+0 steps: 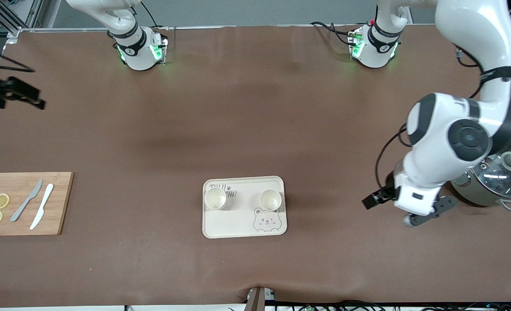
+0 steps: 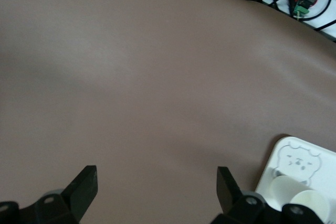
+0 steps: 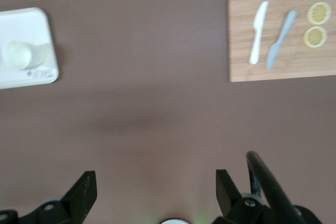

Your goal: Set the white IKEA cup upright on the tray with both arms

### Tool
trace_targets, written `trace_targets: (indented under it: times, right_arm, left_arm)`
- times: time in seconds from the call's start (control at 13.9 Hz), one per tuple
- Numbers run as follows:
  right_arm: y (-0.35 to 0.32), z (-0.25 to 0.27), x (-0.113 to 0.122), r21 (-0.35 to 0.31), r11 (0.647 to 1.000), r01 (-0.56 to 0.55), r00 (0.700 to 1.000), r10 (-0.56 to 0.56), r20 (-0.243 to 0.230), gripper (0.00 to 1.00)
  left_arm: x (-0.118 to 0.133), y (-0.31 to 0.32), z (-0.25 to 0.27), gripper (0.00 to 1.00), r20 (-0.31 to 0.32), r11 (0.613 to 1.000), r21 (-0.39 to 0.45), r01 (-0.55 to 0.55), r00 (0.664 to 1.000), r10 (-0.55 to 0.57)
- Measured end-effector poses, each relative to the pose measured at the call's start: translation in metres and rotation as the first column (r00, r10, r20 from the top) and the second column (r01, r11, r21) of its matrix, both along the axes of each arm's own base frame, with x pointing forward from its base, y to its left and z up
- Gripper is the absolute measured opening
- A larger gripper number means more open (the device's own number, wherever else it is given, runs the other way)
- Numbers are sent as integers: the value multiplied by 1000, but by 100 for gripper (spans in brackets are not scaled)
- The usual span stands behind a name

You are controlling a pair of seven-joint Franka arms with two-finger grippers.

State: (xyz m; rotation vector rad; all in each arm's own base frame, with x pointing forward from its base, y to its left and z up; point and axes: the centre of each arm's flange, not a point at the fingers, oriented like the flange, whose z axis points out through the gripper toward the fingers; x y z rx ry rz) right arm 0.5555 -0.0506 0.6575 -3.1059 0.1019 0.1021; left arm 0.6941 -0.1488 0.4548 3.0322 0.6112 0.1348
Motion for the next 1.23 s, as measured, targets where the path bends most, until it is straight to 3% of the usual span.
trace_targets:
  times: [0.22, 0.65, 1.01, 1.23]
  right_arm:
    - [-47, -15, 1, 3, 999, 38, 999, -38, -5, 100]
    - [-42, -15, 2, 5, 1000, 28, 1000, -28, -5, 100]
    - [-37, -15, 3, 5, 1000, 18, 1000, -18, -5, 100]
    - [-37, -15, 3, 5, 1000, 18, 1000, -18, -6, 100]
  left_arm:
    - [-3, 53, 24, 100, -10, 997, 21, 71, 997, -71]
    - [-28, 156, 97, 100, 10, 979, 62, 196, 980, -196]
    - [-56, 170, 152, 100, 48, 978, 82, 193, 979, -197]
    - [-74, 167, 171, 100, 21, 977, 80, 195, 980, -198]
